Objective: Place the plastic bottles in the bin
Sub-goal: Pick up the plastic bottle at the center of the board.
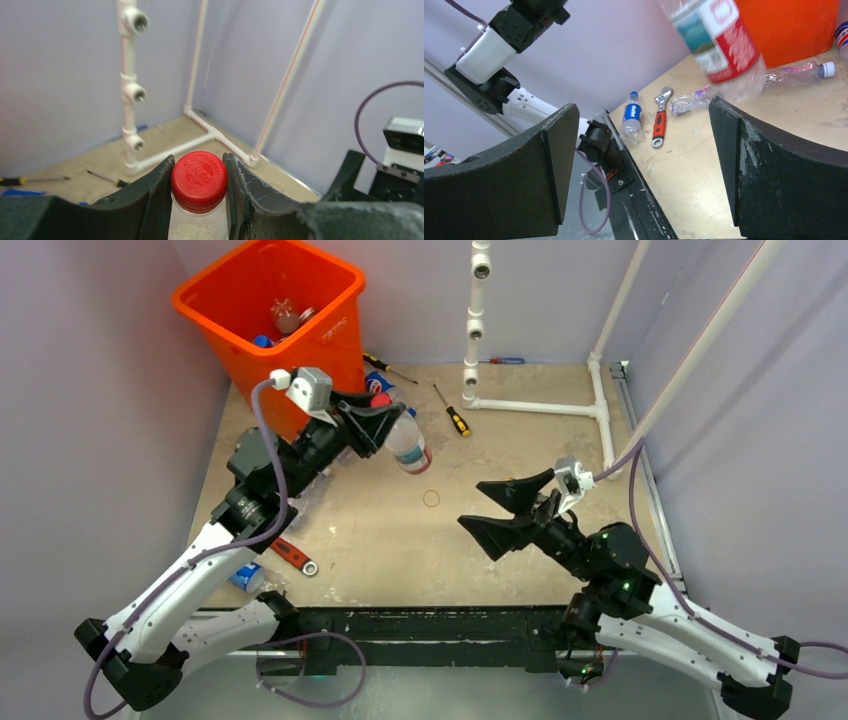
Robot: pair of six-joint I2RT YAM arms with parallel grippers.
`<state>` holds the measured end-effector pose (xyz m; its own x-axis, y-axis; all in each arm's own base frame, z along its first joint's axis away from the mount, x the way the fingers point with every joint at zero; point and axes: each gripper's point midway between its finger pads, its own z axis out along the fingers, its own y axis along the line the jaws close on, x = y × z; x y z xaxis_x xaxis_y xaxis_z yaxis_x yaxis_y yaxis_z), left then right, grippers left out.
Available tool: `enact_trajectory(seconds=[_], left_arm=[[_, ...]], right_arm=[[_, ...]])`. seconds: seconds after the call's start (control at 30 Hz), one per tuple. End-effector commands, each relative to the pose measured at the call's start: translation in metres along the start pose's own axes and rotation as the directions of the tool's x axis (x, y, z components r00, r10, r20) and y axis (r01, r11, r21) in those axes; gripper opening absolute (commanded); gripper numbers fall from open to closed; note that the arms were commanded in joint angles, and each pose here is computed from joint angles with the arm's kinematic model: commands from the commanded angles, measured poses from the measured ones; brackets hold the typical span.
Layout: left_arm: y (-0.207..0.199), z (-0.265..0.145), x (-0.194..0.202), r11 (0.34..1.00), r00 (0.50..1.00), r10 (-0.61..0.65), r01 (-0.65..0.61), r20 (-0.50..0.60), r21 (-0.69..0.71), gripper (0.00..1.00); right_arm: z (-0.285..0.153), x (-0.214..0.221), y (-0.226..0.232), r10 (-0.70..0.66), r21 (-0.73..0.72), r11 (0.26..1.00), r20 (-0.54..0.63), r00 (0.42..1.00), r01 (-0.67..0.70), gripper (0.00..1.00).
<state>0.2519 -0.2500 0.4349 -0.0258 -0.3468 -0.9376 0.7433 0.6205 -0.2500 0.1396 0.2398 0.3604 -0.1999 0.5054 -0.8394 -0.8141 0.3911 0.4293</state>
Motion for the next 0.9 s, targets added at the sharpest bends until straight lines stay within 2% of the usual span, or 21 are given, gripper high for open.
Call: enact_trajectory(seconds=[0.0, 0.1, 0.23, 0.37, 0.47, 0.6, 0.73, 0.87], left_arm=[[0.014, -0.009, -0.079, 0.974, 0.965, 0.194, -0.169, 0.175, -0.149, 0.00], [0.011, -0.016, -0.123, 0.954, 0.917, 0.276, -0.224, 0.290, -0.199, 0.00], [0.007, -0.020, -0.171, 0.901, 0.818, 0.422, -0.334, 0.390, -0.275, 0.00], [0.031, -0.012, -0.210, 0.776, 0.716, 0.599, -0.406, 0.360, -0.483, 0.00], [0.051, -0.009, -0.237, 0.683, 0.675, 0.664, -0.374, 0.320, -0.628, 0.00], [0.065, 0.000, -0.259, 0.606, 0.622, 0.721, -0.354, 0.305, -0.712, 0.00], [0.136, 0.000, -0.280, 0.519, 0.608, 0.747, -0.279, 0.270, -0.808, 0.00], [0.202, -0.004, -0.277, 0.496, 0.601, 0.748, -0.222, 0.283, -0.839, 0.00]], right_arm=[[-0.004, 0.026, -0.008, 0.052, 0.031, 0.998, -0.083, 0.995, -0.049, 0.99], [-0.007, 0.041, -0.021, 0.087, 0.089, 0.993, -0.103, 0.991, -0.078, 0.99], [-0.011, 0.050, -0.014, 0.103, 0.014, 0.995, -0.088, 0.991, -0.102, 0.99], [-0.009, 0.061, -0.017, 0.094, 0.013, 0.996, -0.115, 0.989, -0.094, 0.99], [-0.005, 0.067, -0.020, 0.074, 0.025, 0.997, -0.144, 0.987, -0.071, 0.99], [-0.003, 0.072, -0.023, 0.054, 0.030, 0.998, -0.159, 0.986, -0.050, 0.99], [-0.003, 0.074, -0.025, 0.051, 0.043, 0.998, -0.171, 0.984, -0.045, 0.99], [-0.007, 0.074, -0.033, 0.048, 0.083, 0.996, -0.170, 0.984, -0.034, 0.99]])
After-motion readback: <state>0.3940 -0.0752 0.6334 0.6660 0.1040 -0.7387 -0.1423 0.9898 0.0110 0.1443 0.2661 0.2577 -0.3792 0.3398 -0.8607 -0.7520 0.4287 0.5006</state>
